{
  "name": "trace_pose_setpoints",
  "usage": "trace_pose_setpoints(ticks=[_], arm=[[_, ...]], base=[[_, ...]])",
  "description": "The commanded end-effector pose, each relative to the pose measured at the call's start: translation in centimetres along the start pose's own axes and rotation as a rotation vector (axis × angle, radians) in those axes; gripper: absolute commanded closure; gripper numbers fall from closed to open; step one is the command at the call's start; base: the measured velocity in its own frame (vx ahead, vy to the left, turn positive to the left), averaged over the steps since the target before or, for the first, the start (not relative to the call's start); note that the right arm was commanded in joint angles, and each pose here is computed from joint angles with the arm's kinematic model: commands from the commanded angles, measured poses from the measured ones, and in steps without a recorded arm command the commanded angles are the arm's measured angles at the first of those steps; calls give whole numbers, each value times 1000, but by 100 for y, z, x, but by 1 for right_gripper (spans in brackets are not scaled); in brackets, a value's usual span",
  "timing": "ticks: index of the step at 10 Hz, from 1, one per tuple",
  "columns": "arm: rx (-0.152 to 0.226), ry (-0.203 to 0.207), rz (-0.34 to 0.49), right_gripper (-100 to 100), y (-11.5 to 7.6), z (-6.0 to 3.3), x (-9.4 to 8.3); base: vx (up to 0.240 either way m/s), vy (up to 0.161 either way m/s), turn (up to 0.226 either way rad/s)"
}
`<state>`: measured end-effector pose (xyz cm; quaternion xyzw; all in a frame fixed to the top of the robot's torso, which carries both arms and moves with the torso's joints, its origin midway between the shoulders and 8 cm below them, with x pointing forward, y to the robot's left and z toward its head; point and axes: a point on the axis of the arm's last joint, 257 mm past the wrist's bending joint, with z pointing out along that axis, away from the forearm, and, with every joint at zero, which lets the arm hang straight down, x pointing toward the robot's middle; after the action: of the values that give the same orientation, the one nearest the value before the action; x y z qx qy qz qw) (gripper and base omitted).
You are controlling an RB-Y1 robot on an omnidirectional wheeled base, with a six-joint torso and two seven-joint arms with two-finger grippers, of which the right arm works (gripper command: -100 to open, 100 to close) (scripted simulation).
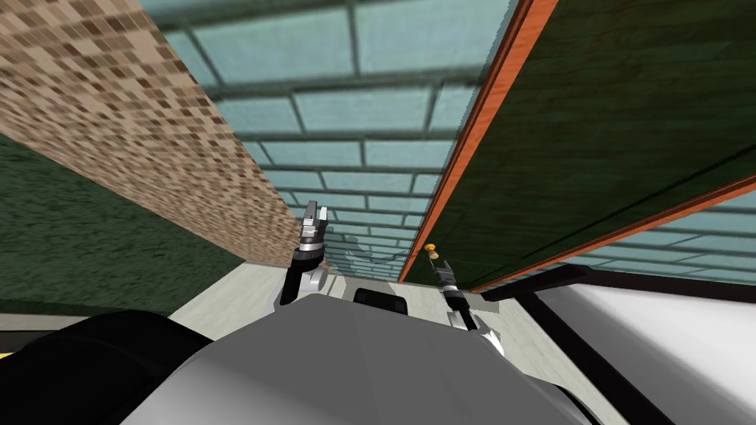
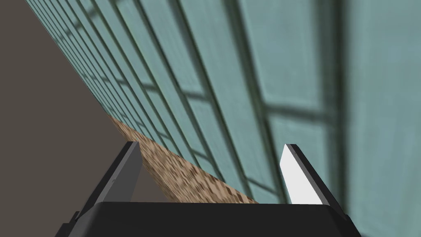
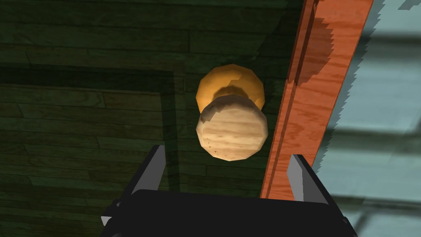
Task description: Pull the door open
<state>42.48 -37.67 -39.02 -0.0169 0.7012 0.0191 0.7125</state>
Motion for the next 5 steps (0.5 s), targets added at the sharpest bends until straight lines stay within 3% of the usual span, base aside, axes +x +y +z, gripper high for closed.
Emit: trace_pose_setpoints(ticks=[1, 5], arm=[[37, 1, -1, -100, -62, 62, 3], [106, 6, 1, -100, -180, 151, 12]], base=[[6, -51, 256], [1, -42, 175]])
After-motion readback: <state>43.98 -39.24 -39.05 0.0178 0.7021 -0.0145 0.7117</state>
